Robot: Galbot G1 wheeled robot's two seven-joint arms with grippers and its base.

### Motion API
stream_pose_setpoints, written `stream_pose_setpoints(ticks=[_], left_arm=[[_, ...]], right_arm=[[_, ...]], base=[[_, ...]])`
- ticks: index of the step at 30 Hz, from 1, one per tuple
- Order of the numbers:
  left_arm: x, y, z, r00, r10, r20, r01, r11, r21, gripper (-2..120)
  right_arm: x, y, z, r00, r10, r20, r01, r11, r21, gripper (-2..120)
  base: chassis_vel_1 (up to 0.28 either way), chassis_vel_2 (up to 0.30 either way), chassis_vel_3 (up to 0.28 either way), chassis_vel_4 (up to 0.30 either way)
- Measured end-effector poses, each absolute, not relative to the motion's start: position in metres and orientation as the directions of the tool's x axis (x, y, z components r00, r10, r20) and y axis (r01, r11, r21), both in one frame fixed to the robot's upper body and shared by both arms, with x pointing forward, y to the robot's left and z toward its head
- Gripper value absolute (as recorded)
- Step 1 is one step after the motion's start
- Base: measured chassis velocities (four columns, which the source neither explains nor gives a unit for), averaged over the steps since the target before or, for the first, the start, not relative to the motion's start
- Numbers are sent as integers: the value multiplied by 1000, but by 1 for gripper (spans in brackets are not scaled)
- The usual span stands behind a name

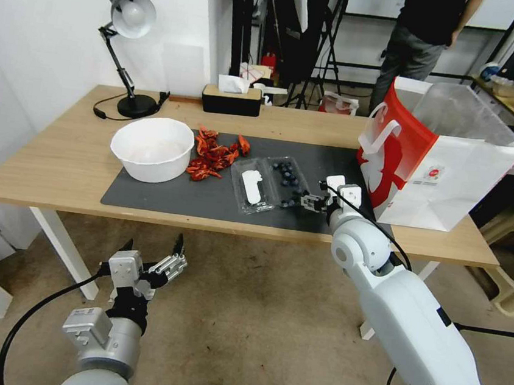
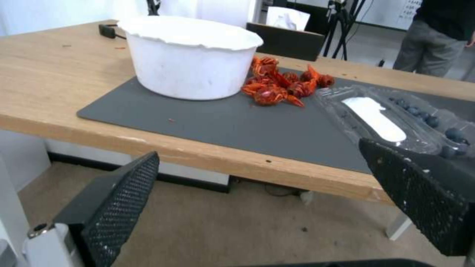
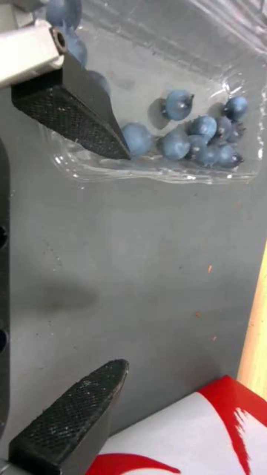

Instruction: Close the takeout container lid, then place the container into the takeout bag.

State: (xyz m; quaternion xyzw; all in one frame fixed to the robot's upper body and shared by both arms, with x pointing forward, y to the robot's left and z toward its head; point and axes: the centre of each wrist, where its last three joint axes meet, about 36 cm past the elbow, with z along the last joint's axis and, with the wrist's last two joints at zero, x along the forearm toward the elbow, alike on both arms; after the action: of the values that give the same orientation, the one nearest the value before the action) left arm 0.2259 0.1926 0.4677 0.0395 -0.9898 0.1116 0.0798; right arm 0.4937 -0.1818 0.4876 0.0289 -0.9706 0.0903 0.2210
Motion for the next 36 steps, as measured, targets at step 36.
stream_pose_setpoints(ticks=[36], left_arm=[[224,194,471,-986,-68,149,-99,972,-212,100]], right_arm=[[484,-190,499,-910,-40,414,-92,990,-106,100]], base=[[0,0,0,0]])
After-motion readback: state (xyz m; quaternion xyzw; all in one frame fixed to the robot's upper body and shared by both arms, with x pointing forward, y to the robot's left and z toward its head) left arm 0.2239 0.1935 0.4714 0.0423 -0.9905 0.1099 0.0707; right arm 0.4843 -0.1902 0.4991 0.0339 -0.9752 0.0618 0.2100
